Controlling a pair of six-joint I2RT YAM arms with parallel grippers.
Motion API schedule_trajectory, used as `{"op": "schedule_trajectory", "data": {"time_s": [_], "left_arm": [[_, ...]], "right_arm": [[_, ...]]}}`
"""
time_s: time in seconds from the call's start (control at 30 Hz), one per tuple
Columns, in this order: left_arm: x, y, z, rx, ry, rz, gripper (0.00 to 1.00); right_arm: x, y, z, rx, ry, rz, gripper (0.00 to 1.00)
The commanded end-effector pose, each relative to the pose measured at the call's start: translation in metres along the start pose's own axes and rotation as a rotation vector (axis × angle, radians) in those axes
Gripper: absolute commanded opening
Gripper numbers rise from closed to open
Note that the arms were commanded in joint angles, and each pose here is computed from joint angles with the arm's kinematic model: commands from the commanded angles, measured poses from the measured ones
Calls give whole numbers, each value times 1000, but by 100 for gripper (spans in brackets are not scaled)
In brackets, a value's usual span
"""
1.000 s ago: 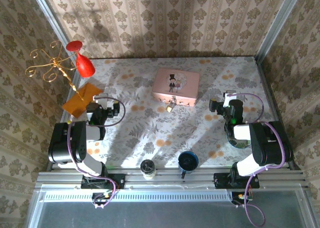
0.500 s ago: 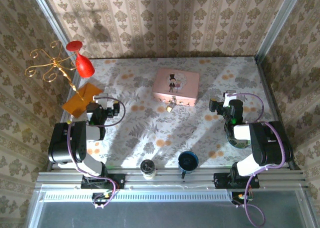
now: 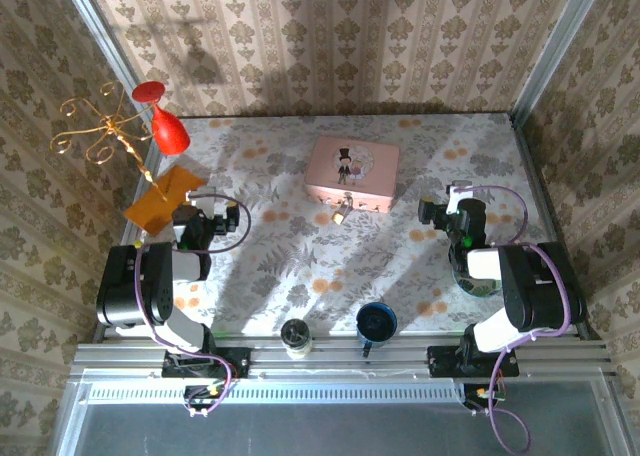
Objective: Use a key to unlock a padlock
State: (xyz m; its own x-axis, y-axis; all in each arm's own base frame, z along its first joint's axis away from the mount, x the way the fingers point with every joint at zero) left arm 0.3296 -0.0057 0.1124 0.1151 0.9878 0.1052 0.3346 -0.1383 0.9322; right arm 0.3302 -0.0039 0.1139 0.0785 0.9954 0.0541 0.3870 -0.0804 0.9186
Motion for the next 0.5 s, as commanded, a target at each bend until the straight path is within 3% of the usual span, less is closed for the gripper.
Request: {"op": "schedule_trajectory", "data": {"time_s": [0.0, 0.27, 0.47], "left_arm": [[3, 9, 2, -29, 11, -4, 100], [7, 28, -12, -40, 23, -12, 100], [11, 57, -31, -21, 95, -80, 100]], "right_arm": [[-1, 21, -2, -22, -43, 2, 100], [-10, 40, -28, 21, -135, 38, 100], [-11, 52, -46, 139, -172, 190, 100]]}}
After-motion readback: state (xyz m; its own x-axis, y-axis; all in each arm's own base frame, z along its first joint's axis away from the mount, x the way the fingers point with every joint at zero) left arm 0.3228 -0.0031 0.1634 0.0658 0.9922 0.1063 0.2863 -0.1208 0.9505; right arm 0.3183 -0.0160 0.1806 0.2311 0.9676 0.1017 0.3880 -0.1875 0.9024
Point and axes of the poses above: each hand's point on the last joint's axis, 136 mm out from that joint toward the fingers, its own z axis out along the fingers, its own x axis along the line the jaws close on, y = z × x, the point moved 7 cm from there along -z, back along the fingers, and after that the axes turned 2 degrees about z, right-handed, at the moved point
